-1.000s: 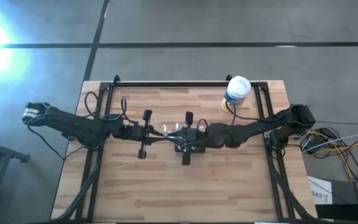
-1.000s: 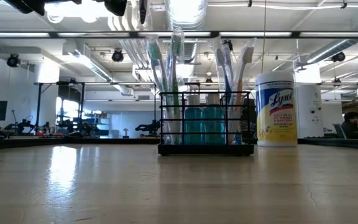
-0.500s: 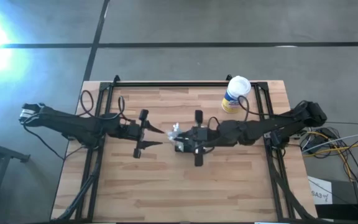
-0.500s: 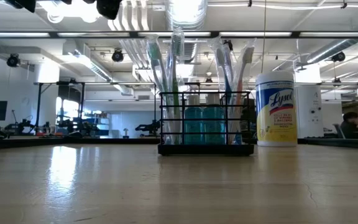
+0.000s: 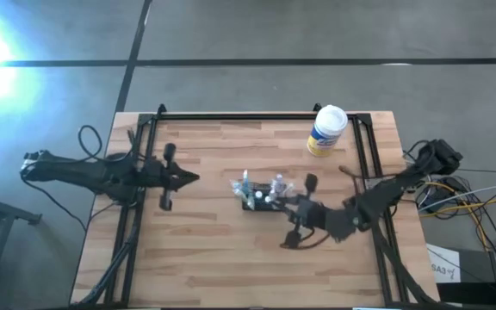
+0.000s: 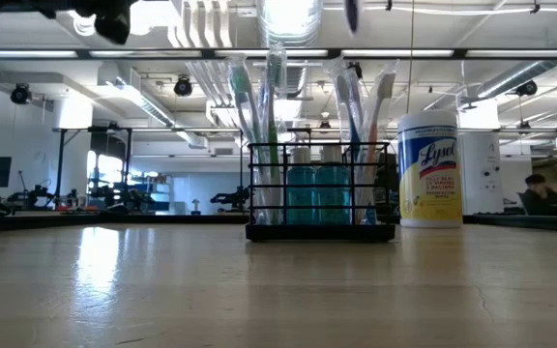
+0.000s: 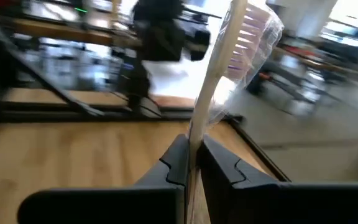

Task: Pick & Place toothbrushing station
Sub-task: Put the purple toothbrush into the black mesh organizer

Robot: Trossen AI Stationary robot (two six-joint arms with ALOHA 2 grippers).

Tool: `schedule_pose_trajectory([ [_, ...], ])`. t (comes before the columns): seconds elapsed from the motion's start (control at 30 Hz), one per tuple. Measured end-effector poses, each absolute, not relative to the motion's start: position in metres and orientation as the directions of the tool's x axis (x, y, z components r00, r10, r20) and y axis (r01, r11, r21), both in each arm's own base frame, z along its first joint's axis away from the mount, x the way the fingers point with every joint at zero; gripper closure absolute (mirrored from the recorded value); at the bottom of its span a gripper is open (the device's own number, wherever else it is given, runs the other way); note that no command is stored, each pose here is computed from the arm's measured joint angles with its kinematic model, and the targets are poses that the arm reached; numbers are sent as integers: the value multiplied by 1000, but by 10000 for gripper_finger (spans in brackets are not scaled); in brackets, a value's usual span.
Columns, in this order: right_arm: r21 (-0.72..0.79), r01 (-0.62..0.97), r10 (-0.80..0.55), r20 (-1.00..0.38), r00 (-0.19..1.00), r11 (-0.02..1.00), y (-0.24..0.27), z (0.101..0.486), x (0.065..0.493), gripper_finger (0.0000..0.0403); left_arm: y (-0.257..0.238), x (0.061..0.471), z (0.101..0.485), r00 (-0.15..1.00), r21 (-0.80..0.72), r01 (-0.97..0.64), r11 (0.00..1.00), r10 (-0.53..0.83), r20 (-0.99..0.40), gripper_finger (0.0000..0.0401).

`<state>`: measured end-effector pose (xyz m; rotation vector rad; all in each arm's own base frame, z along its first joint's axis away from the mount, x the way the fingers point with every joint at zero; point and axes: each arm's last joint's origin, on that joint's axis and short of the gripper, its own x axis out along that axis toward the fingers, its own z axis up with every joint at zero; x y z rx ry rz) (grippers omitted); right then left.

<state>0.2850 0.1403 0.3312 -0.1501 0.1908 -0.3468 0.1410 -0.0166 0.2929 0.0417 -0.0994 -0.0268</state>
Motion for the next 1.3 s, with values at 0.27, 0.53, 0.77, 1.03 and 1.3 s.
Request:
schedule_pose_trajectory([
  [0.27, -82, 599, -605, -133, 785, 796, 151, 274, 259, 387, -11, 118, 265, 985, 7, -57, 998, 55, 163, 381],
  [0.53, -53, 680, -681, -89, 727, 732, 139, 244, 252, 382, -10, 113, 249, 985, 7, -58, 998, 56, 165, 387],
  [0.77, -66, 684, -687, -57, 724, 726, 138, 229, 253, 382, -10, 114, 244, 988, 15, -58, 998, 55, 143, 385],
  [1.03, -137, 792, -801, -19, 598, 595, 148, 207, 286, 381, -10, 114, 245, 988, 14, -58, 998, 55, 144, 391],
  [1.3, -188, 825, -840, -2, 543, 533, 159, 203, 306, 381, -10, 114, 246, 987, 8, -57, 998, 55, 153, 390],
])
